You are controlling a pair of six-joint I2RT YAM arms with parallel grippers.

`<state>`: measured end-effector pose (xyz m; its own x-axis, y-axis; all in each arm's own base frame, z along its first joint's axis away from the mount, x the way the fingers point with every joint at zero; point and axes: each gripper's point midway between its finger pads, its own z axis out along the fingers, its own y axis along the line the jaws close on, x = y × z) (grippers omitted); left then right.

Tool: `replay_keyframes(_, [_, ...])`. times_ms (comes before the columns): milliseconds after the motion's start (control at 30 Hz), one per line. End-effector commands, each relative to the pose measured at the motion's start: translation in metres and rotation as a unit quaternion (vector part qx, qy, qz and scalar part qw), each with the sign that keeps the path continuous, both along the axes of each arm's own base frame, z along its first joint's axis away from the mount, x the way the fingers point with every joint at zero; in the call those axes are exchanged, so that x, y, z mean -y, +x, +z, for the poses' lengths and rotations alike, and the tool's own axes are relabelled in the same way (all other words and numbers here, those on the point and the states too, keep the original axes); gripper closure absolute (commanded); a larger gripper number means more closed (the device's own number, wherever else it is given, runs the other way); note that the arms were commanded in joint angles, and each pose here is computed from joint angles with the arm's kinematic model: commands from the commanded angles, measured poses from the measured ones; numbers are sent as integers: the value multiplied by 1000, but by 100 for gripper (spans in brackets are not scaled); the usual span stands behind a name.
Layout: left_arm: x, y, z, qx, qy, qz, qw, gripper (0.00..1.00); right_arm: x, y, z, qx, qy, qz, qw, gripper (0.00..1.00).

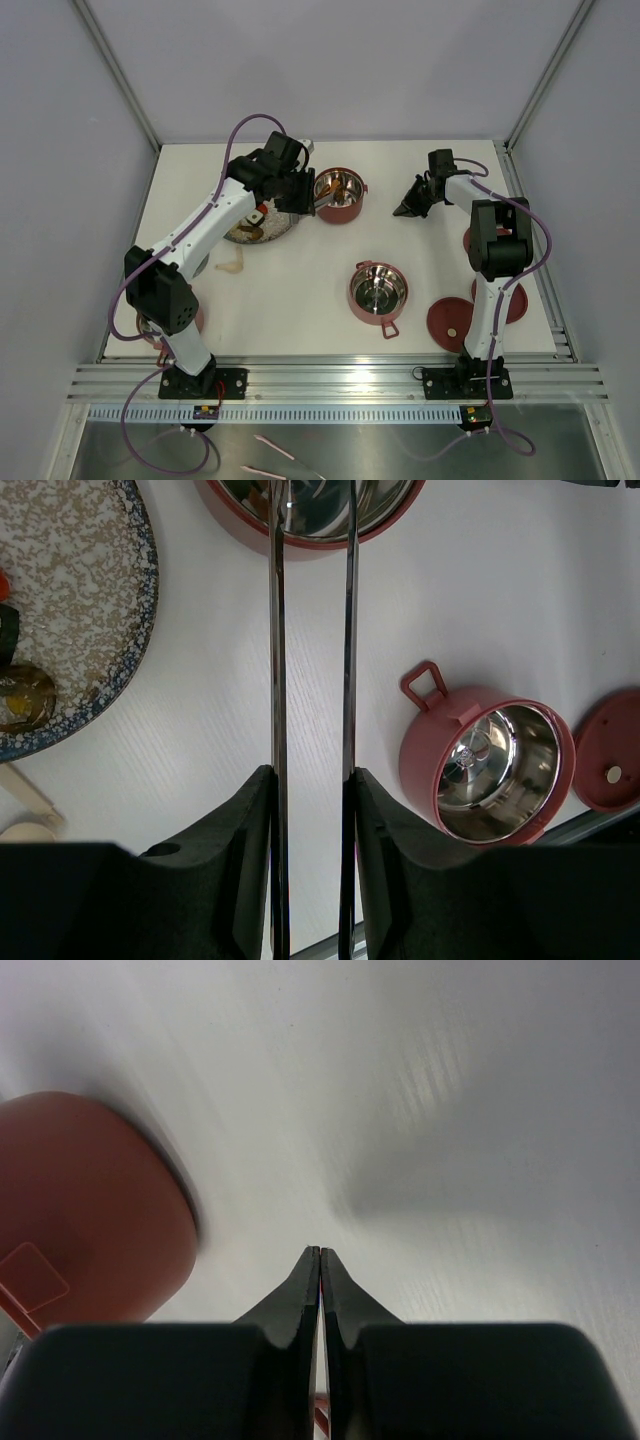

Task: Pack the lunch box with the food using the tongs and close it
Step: Place the fake food in the packing box.

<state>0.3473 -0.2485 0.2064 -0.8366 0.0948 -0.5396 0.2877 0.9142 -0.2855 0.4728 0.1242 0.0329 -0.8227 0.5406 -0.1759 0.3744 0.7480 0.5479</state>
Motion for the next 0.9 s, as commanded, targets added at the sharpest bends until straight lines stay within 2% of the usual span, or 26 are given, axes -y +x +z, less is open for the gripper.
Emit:
replay_keyframes(0, [8, 3, 26, 39, -30, -12, 999, 64, -3, 5, 21, 32, 0, 9, 999, 92])
replay_keyframes(100, [8, 2, 25, 39, -30, -16, 999, 59, -4, 6, 21, 33, 2, 9, 999, 92])
replay_keyframes(367, [6, 1, 25, 40, -26, -16, 999, 59, -4, 5, 20, 31, 3, 10, 999, 92])
replay_keyframes(400, [6, 1, 25, 40, -27, -17, 999, 61, -4, 5, 19, 30, 4, 10, 999, 92])
replay_keyframes(467, [5, 2, 27, 45, -26, -14, 999, 77, -3, 5, 19, 30, 4, 9, 999, 92])
replay_keyframes(533, [5, 1, 30, 50, -29, -11, 998, 83, -4, 5, 18, 29, 4, 10, 1000, 92])
replay_keyframes(700, [1, -2, 43, 66, -32, -14, 997, 84, -4, 4, 20, 30, 4, 11, 999, 92])
replay_keyframes(867, [-11, -5, 80, 109, -30, -8, 994, 84, -4, 3, 30, 39, 5, 12, 999, 92])
